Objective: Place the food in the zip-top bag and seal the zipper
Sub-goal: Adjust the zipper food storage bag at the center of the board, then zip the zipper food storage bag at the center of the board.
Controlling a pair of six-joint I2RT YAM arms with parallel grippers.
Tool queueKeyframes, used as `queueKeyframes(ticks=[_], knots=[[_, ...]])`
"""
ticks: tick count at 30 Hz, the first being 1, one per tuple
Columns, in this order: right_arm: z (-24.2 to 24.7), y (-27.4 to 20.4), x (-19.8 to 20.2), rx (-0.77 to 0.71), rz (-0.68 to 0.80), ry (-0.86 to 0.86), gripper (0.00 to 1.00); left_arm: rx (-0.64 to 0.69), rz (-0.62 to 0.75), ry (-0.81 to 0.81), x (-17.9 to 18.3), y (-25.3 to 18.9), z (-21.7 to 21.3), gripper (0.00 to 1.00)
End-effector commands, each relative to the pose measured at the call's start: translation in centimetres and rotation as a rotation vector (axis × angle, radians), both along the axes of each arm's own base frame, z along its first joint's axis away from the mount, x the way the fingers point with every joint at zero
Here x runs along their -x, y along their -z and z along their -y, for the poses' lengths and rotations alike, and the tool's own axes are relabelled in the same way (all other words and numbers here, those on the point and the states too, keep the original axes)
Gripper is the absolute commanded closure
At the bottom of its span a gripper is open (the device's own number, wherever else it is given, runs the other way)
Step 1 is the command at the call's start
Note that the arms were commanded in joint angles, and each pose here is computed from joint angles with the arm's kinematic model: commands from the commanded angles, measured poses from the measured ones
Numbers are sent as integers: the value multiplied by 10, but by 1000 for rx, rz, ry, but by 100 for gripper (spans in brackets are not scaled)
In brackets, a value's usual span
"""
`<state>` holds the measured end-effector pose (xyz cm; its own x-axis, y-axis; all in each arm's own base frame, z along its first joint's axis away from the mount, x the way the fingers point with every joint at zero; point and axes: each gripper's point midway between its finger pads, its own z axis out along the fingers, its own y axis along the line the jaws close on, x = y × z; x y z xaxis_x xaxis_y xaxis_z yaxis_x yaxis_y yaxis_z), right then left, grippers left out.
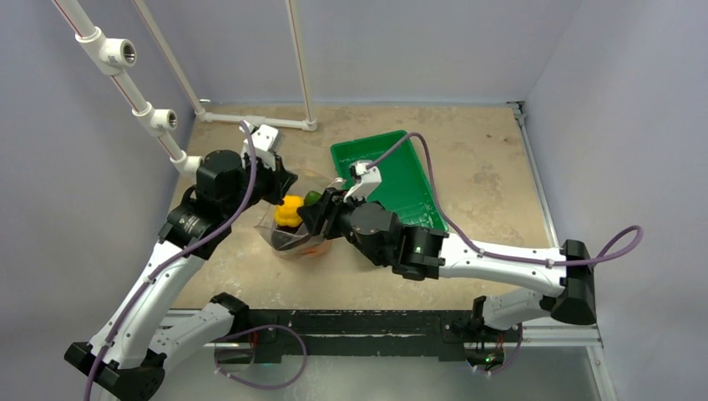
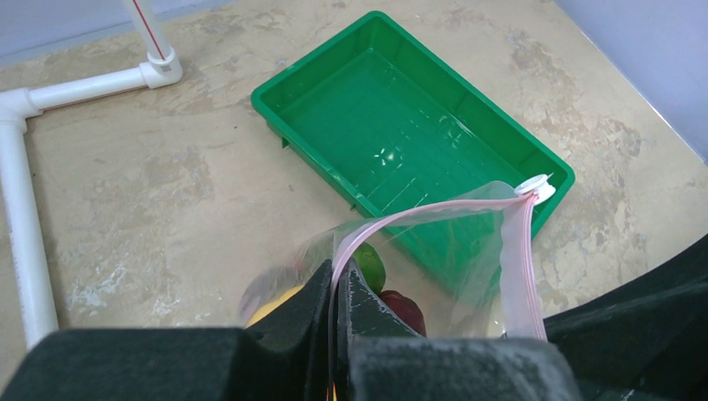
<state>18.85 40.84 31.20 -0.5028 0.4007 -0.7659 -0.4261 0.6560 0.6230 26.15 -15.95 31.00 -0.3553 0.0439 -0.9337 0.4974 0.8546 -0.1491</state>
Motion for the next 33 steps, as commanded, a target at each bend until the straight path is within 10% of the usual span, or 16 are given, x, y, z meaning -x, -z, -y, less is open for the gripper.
queueKeyframes(ticks=[1,33], knots=[[31,-37,0,-36,87,31,44,25,71,50,5,-14,5,100],[106,-77,25,336,883,-162,37,27,54,163,55,-16,0,100]])
